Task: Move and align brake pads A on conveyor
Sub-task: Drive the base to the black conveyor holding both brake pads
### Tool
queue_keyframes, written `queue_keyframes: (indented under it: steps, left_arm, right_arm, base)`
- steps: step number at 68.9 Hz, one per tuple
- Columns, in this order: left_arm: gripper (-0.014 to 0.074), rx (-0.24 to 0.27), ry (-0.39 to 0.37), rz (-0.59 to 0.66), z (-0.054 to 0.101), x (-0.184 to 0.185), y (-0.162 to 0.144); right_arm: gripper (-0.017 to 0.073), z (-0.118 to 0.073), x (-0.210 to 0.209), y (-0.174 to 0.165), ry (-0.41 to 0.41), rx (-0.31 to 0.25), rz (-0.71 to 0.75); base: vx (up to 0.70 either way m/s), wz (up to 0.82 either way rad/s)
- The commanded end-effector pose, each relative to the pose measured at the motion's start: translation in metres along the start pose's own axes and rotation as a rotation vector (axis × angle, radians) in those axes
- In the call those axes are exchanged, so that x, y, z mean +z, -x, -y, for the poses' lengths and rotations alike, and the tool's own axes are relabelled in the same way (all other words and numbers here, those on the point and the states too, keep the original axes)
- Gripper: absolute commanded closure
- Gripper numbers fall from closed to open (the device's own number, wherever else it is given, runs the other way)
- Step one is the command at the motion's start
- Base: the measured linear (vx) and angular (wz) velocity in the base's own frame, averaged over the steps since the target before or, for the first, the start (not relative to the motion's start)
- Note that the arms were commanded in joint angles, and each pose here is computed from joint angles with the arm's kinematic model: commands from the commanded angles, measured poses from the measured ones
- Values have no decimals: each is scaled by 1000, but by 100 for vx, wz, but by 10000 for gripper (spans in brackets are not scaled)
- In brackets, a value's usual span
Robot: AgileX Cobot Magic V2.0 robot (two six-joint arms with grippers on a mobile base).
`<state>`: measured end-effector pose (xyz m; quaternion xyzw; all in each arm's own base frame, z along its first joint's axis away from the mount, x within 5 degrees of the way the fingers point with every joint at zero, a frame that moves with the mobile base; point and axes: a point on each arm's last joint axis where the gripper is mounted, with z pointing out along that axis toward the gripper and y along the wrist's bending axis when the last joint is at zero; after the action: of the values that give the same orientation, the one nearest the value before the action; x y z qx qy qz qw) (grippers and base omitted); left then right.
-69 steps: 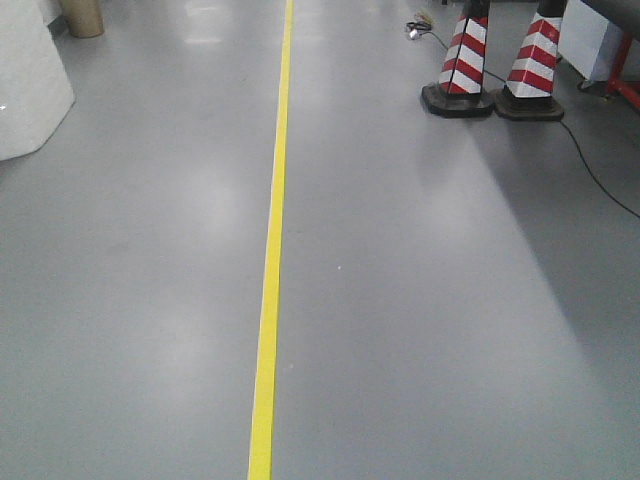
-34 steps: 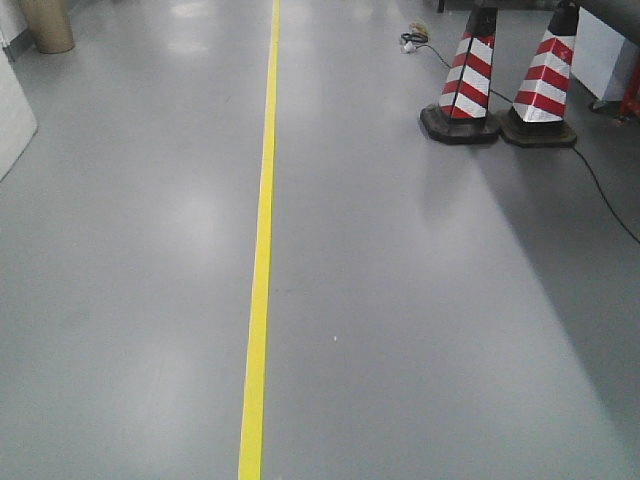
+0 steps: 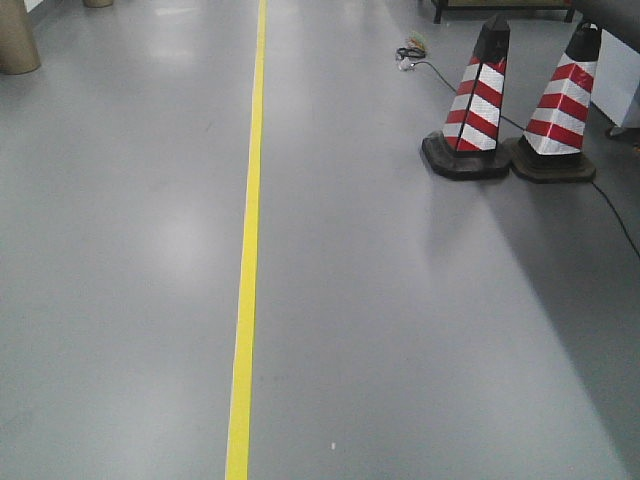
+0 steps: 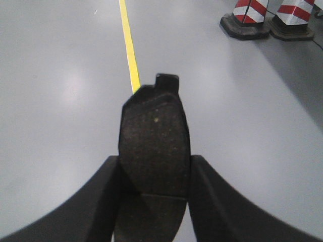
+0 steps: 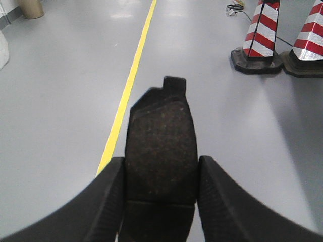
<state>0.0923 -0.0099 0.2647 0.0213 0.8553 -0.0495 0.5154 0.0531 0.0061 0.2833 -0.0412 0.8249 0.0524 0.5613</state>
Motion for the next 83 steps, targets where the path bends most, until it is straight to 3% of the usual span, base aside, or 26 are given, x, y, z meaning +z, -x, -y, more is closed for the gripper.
queue_keyframes:
  steps: [1,83]
  left_arm:
    - [600,-14,1,113,0,-4,17]
    - [600,-14,0,111,0,-4,16]
  right_arm:
    - [571,-1,-4,18,6,-19,118]
    - [571,-1,-4,18,6,-19,118]
  base:
    - [70,-7]
    - [69,1]
